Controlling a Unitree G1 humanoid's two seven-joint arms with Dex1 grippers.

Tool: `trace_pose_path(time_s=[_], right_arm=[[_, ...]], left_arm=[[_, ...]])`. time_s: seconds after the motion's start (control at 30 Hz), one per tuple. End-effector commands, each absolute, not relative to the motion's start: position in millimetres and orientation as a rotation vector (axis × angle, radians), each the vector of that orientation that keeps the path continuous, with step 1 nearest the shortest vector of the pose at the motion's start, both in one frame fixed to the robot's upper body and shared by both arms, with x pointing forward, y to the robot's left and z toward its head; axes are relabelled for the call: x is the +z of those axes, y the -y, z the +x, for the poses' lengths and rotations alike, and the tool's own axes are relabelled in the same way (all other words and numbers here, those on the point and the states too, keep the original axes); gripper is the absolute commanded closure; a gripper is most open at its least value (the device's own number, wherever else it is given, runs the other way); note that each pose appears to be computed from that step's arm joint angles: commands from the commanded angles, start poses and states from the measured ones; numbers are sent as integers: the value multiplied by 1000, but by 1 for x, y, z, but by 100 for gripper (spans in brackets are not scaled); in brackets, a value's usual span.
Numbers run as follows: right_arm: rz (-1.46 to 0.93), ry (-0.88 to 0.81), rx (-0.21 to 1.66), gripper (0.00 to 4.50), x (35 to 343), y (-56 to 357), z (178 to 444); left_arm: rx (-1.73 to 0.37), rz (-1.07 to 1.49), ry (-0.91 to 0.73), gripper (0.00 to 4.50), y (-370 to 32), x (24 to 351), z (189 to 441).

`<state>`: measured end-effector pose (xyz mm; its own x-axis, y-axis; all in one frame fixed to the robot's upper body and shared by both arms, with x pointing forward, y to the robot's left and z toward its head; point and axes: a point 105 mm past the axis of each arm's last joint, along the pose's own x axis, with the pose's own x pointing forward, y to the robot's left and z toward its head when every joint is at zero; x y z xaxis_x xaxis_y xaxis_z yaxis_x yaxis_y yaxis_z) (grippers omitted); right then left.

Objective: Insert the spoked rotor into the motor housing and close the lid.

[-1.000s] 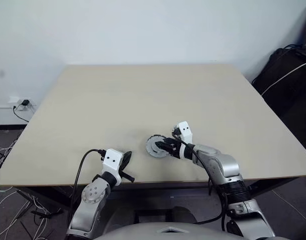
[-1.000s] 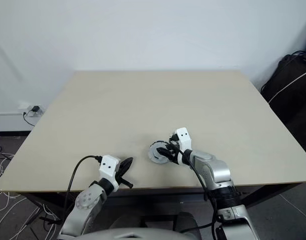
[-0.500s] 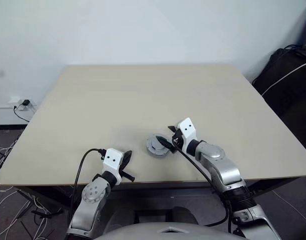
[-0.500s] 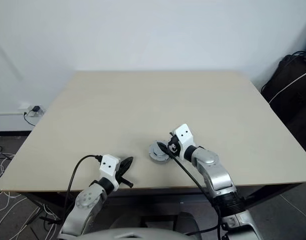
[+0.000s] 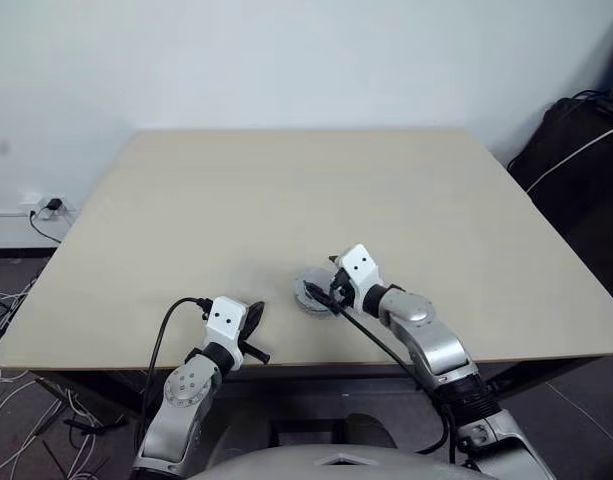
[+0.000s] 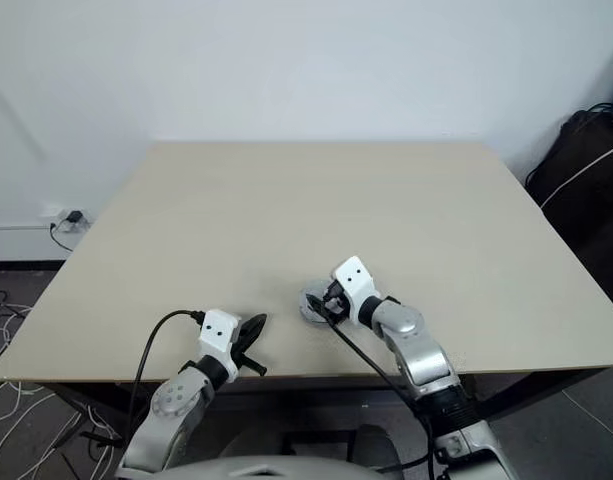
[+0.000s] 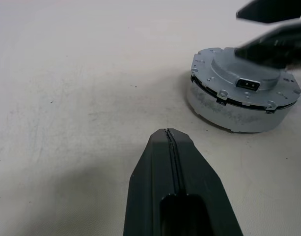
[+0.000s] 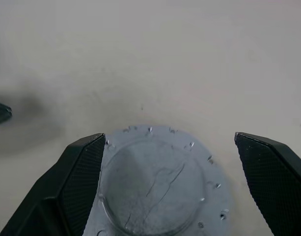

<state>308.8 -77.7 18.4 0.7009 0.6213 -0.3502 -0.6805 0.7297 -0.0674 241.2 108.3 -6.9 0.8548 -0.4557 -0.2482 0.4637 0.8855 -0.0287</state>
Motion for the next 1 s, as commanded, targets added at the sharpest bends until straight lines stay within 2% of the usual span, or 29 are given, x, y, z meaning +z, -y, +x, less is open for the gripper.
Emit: trace_pose_path(time_s=[0.03,0.5,0.6,0.67,1.0], right_arm=[[-178,-283,717,2,24,72,310],[-170,-343,682,2,6,78,303],[-170,-348,679,64,5,79,303],[-172,-347,678,125,5,79,303],[-160,-353,661,128,12,76,307]], left_arm=[[-486,36,-191,450,-107,9,246],[-490,34,-192,450,-105,9,247],[-489,33,-192,450,-105,9,247],[-488,32,-192,450,-105,9,247],[-483,32,-192,450,-107,9,246]])
